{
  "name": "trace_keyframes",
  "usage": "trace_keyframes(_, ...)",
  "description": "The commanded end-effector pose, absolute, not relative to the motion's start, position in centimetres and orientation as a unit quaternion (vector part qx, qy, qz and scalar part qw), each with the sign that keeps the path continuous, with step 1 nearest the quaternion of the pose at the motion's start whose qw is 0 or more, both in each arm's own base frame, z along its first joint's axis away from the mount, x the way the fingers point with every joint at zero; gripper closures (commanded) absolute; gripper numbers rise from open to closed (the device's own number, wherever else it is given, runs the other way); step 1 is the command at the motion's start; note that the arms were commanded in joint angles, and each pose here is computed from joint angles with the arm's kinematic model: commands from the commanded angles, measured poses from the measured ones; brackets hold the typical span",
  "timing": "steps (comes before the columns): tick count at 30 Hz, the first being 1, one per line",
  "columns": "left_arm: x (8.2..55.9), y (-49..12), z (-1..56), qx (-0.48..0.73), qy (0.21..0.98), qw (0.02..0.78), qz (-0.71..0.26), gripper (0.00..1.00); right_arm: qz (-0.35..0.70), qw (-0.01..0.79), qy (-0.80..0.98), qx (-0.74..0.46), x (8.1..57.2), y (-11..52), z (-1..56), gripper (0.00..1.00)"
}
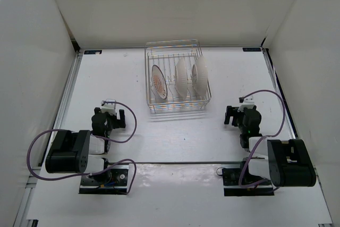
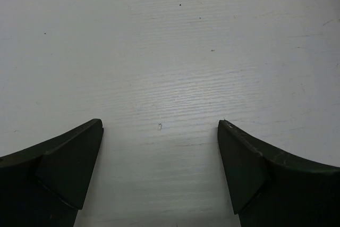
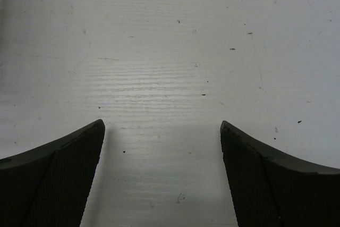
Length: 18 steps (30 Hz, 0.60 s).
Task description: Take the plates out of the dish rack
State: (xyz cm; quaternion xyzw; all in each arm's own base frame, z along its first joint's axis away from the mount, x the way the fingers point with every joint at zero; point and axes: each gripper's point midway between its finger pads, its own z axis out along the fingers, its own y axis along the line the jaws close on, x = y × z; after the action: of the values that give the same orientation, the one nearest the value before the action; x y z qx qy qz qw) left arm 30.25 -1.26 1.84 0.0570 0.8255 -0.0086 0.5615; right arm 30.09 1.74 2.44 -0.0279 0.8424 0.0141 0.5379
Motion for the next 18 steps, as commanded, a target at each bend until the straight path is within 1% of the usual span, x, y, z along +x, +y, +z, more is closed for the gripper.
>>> trace_keyframes(1, 26.7, -1.4, -1.6, 0.065, 0.858, 0.509, -0.012, 0.00, 0.014, 0.550, 0.834, -0.039, 30.5, 1.8, 3.0, 0.10)
trace_keyframes(11, 26.6, -1.5, -1.7, 0.067, 0.859, 0.507, -0.014, 0.00, 0.009, 0.549, 0.835, -0.025, 30.7, 1.5, 3.2, 0.10)
trace_keyframes(12, 26.7, -1.4, -1.6, 0.067, 0.858, 0.508, -0.013, 0.00, 0.007, 0.565, 0.824, -0.033, 31.1, 1.5, 4.2, 0.10)
trace_keyframes(14, 26.7, -1.4, -1.5, 0.067, 0.858, 0.510, -0.013, 0.00, 0.012, 0.541, 0.840, -0.045, 32.0, 2.0, 6.3, 0.10)
trace_keyframes(15, 26.8, -1.3, -1.4, 0.063, 0.856, 0.513, -0.011, 0.00, 0.013, 0.544, 0.838, -0.028, 32.3, 1.9, 8.2, 0.10)
trace_keyframes(16, 27.1, -1.0, -0.6, 0.053, 0.850, 0.524, -0.005, 0.00, 0.018, 0.539, 0.842, 0.014, 32.6, 1.5, 9.3, 0.10)
trace_keyframes(17, 25.4, -0.7, -2.4, 0.047, 0.877, 0.478, -0.001, 0.00, 0.046, 0.521, 0.850, 0.061, 33.1, 2.0, 13.3, 0.10)
trace_keyframes(18, 27.9, -0.7, 1.3, 0.041, 0.848, 0.528, 0.000, 0.00, 0.058, 0.519, 0.851, 0.060, 33.3, 2.4, 15.1, 0.10)
